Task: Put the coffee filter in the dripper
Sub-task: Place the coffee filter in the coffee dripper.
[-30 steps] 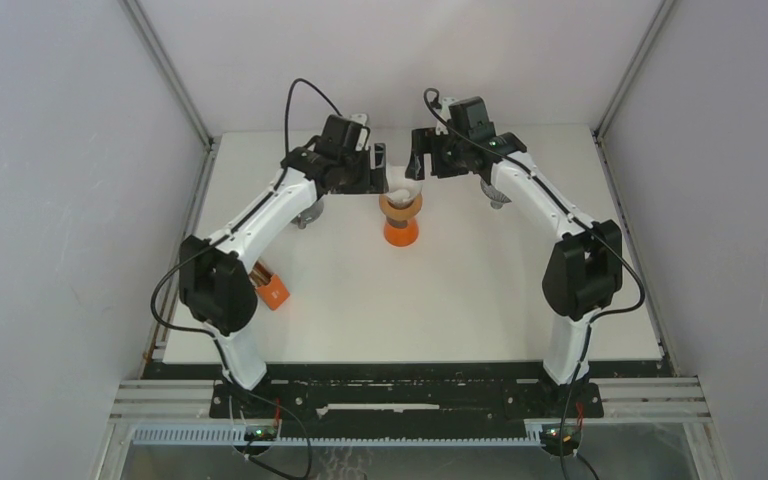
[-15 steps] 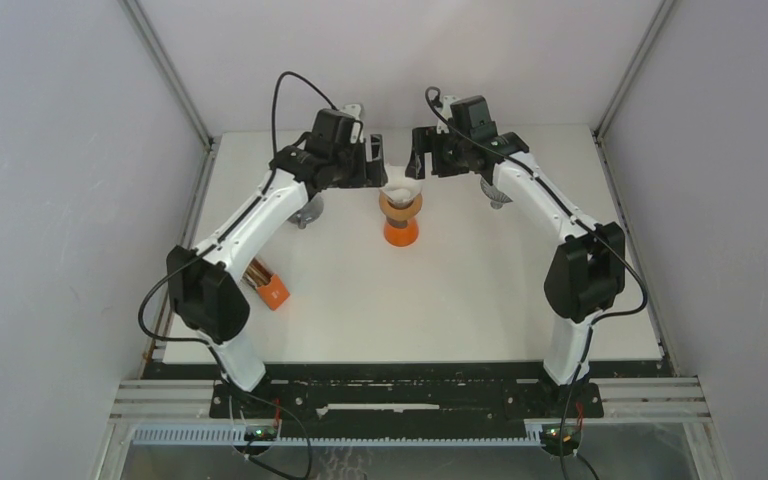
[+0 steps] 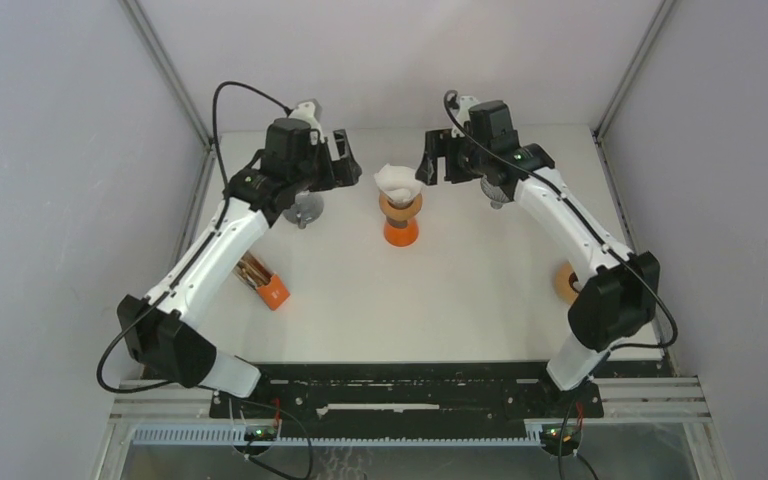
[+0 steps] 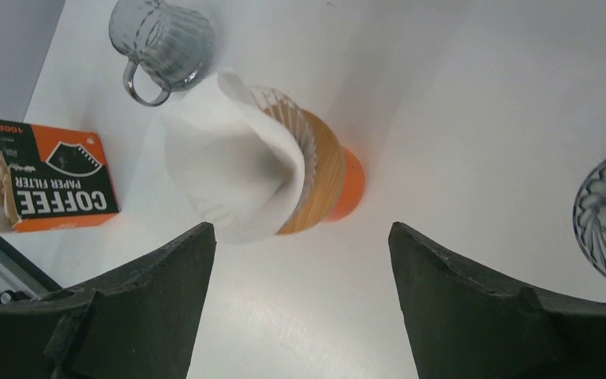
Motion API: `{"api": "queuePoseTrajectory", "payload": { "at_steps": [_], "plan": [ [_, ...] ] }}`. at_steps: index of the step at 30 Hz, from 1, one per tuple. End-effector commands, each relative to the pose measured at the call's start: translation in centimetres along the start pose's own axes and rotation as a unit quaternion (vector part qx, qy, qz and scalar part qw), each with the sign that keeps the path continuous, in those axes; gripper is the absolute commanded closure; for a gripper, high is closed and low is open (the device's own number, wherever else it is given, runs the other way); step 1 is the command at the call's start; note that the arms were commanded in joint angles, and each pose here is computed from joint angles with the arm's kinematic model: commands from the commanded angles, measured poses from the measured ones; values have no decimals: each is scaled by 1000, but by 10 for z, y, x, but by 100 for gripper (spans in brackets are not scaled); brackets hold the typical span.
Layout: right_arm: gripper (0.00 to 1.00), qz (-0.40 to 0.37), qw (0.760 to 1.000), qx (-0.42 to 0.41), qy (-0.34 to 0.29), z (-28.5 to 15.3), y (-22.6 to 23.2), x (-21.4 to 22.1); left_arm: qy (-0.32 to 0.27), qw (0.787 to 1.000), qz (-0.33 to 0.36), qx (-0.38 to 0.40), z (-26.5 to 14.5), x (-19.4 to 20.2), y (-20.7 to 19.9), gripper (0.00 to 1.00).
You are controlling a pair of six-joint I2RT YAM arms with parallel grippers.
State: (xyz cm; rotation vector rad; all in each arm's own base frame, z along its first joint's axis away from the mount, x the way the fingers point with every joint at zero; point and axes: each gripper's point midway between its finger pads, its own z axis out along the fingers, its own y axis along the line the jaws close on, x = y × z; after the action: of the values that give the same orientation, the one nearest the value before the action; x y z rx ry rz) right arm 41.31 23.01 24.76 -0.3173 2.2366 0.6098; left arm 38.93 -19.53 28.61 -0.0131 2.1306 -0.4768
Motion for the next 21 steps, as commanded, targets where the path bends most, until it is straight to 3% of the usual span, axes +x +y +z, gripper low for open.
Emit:
{"api": "queuePoseTrajectory", "payload": {
  "at_steps": [1, 10, 15, 21],
  "plan": [
    [11, -19, 998, 3, -52, -35, 8, -14, -40, 999, -17, -23, -19, -5, 19, 9],
    [11, -18, 996, 10, -90, -67, 6, 6, -48, 996, -40, -60, -43, 25, 58, 9],
    [11, -17, 997, 8, -80, -60, 5, 12, -35, 997, -59, -19, -41, 36, 42, 9],
    [11, -30, 996, -11, -83, -40, 9, -4, -35, 999, -37, 3, -29, 24, 11, 9]
  ]
}}
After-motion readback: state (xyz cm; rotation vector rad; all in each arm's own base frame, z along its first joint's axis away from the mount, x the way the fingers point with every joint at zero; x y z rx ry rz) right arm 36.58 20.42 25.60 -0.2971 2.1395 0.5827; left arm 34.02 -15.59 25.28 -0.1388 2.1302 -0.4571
